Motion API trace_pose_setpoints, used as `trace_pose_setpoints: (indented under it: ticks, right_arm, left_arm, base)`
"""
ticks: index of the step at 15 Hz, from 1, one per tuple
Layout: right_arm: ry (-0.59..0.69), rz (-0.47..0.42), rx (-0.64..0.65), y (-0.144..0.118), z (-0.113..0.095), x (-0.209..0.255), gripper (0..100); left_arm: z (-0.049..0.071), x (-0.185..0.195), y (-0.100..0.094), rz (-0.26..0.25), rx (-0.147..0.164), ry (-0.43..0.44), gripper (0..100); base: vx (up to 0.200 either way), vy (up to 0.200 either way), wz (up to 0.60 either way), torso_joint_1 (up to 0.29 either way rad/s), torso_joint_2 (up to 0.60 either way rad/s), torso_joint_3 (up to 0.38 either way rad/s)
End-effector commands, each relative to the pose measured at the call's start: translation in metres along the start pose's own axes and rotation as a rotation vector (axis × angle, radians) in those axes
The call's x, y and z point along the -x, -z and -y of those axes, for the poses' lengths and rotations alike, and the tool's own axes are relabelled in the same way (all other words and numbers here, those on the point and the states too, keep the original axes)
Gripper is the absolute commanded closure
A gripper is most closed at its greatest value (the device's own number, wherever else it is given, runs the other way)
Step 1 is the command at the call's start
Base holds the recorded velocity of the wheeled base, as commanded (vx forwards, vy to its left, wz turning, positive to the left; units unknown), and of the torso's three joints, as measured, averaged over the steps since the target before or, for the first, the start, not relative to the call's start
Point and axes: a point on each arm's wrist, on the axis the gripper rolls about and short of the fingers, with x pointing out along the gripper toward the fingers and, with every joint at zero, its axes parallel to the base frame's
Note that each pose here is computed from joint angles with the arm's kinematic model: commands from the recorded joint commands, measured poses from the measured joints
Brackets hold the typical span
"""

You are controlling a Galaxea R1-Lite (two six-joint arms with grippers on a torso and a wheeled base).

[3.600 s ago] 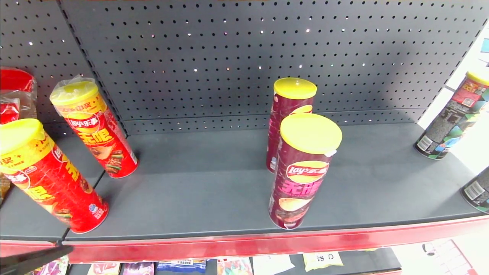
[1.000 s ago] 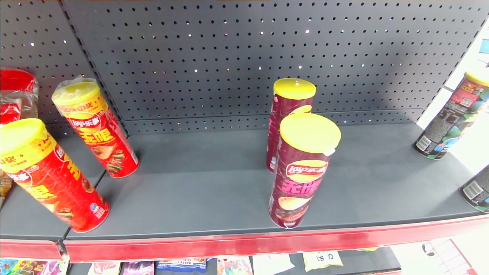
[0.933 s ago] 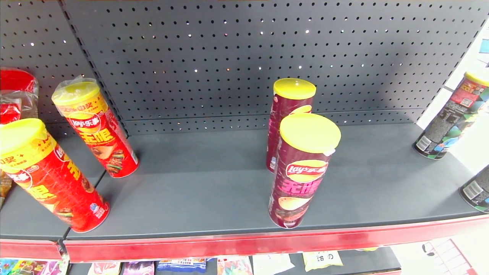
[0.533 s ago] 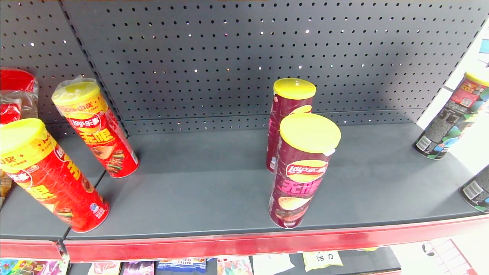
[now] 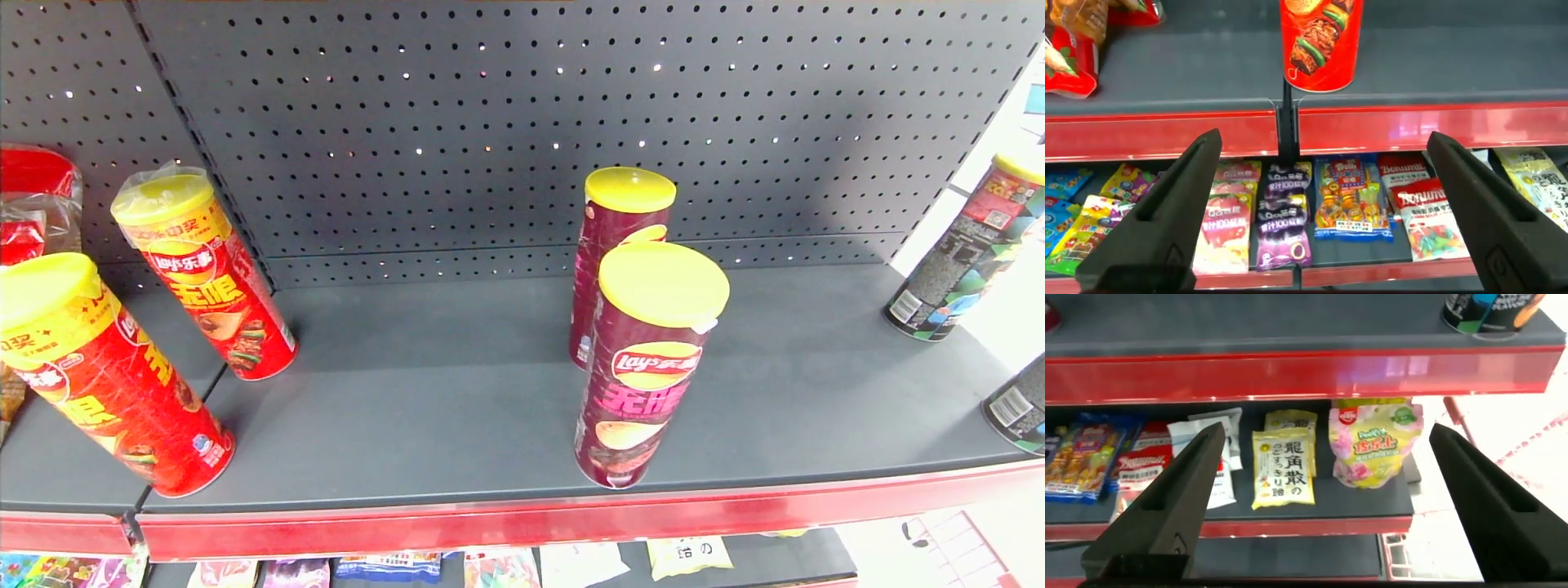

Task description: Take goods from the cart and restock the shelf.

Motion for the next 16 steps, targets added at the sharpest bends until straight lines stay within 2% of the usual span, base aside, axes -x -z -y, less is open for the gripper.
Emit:
trace_pose_setpoints:
  ticks: [1,4,10,16]
  right_arm:
    - [-0.006,0.027,-0.001,0.0011,-0.0002,0.002,0]
    - [0.018,0.076,0.002,0.0024,-0.0007,0.0056,0]
    - [0.034,0.076,0.003,0.0024,-0.0004,0.0056,0]
    - [0.035,0.076,0.003,0.0024,-0.0004,0.0056,0]
  left_arm:
    - [0.0,0.0,-0.0001,0.001,0.001,0.0,0]
    - [0.0,0.0,-0.0001,0.001,0.001,0.0,0]
    - [0.0,0.0,0.0001,0.0,0.001,0.0,0]
    - [0.0,0.0,-0.0001,0.001,0.001,-0.002,0]
  base:
    - [0.0,0.0,0.0,0.0,0.0,0.0]
    - [0.0,0.0,0.0,0.0,0.0,0.0]
    - [-0.2,0.0,0.0,0.006,0.0,0.0]
    - [0.0,0.0,0.0,0.0,0.0,0.0]
